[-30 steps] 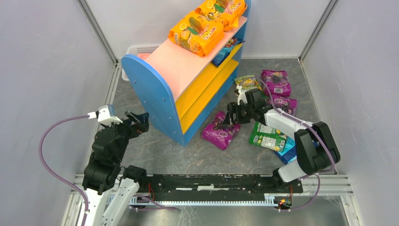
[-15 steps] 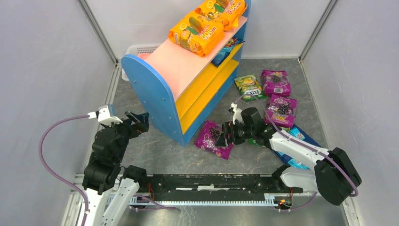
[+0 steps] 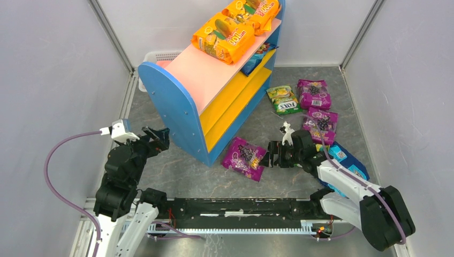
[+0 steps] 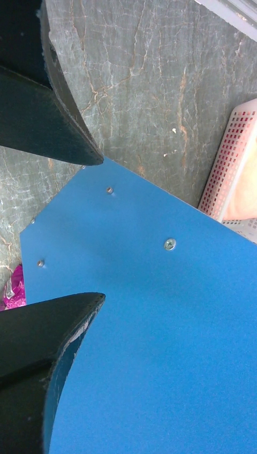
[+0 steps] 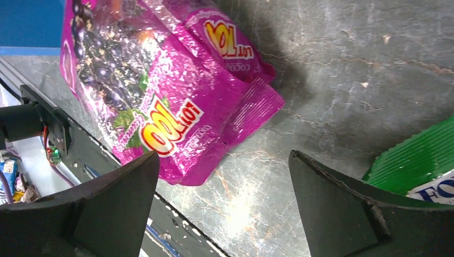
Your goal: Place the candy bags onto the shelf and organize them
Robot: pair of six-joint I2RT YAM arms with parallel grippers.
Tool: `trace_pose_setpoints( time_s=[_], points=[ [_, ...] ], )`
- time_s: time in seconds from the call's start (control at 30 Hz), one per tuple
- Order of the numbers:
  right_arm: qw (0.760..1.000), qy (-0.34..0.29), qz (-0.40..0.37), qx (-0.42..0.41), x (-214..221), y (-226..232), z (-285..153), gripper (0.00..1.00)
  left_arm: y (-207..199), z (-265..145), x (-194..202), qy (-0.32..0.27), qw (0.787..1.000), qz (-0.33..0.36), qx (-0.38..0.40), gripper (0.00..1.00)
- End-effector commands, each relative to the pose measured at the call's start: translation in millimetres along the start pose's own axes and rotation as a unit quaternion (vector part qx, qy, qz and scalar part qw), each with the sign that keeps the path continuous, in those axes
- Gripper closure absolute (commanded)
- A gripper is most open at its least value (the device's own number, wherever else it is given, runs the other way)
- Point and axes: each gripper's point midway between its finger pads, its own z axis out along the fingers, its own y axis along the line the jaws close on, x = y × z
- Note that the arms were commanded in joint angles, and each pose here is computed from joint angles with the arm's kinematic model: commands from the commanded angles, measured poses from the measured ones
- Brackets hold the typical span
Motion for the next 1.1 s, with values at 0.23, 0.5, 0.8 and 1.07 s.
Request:
trace_pose_setpoints(
  time_s=[0.23,0.5,0.8,1.07],
  points=[
    [0.994,-0.074,0.022,-0.078,-15.1,15.8,15.4,0.02,-2.4,-0.4,-8.9,-0.019,1.0,0.014,0.009,0.06],
    [0.989,-0.081,0.05,-0.114,-20.5,49.7,35.1,0.02,-2.6,0.4,-8.8,-0.019,1.0,0.014,0.009,0.06],
    [0.987,-0.114,0.035,-0.104,-55.0,67.6,44.3,0.02,-2.2,1.5,-7.7,-0.016,1.0,0.016,0.007,0.06],
    [0.996,-0.063,0.048,-0.037,-15.5,31.9,39.9,0.02,-2.2,1.3,-8.4,-0.018,1.0,0.015,0.007,0.06]
  ],
)
